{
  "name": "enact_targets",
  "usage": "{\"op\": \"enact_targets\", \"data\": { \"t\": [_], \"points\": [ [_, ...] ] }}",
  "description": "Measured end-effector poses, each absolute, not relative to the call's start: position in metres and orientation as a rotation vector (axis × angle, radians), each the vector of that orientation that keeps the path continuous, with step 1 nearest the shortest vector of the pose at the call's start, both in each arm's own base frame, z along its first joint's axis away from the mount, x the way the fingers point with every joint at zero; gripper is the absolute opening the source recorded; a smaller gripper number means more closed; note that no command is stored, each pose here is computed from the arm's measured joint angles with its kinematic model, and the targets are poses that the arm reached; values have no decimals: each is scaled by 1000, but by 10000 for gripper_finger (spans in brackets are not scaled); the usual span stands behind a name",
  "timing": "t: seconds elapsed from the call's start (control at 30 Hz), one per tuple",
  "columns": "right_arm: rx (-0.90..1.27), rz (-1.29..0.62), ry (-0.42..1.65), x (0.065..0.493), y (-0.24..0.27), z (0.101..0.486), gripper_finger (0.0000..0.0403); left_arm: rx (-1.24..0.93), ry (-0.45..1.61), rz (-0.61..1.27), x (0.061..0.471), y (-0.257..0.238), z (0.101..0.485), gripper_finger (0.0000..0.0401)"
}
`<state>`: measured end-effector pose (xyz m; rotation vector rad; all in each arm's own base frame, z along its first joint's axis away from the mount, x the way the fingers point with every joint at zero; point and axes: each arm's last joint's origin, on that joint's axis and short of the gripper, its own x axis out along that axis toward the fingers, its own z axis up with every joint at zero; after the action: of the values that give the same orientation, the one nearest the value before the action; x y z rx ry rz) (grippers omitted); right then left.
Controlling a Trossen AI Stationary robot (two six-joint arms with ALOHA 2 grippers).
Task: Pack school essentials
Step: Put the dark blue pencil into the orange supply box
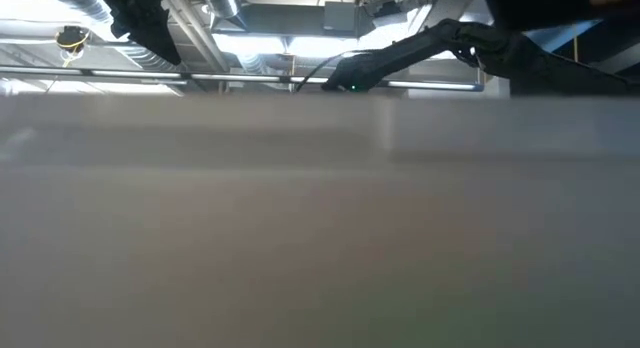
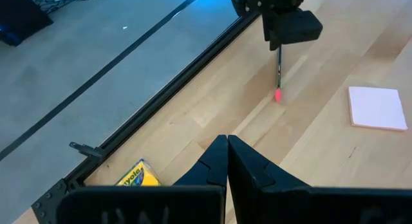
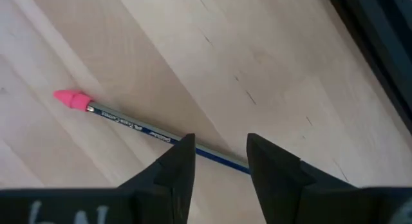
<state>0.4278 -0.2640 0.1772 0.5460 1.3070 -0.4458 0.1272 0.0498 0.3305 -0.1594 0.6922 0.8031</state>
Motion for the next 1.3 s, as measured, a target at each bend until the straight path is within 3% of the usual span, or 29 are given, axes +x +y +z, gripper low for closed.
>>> {"op": "enact_targets", "data": {
  "t": [0.43, 0.6, 1.03, 1.3],
  "points": [
    [673, -383, 1367, 420, -261, 155, 142, -159, 693, 803, 127, 50, 330, 0],
    [617, -342, 1368, 421, -260, 155, 142, -160, 694, 802, 127, 50, 330, 0],
    [727, -456, 1311, 409, -283, 158, 142, -160, 694, 802, 127, 50, 330, 0],
    [826, -397, 1312, 400, -289, 147, 142, -160, 694, 801, 127, 50, 330, 0]
  ]
}}
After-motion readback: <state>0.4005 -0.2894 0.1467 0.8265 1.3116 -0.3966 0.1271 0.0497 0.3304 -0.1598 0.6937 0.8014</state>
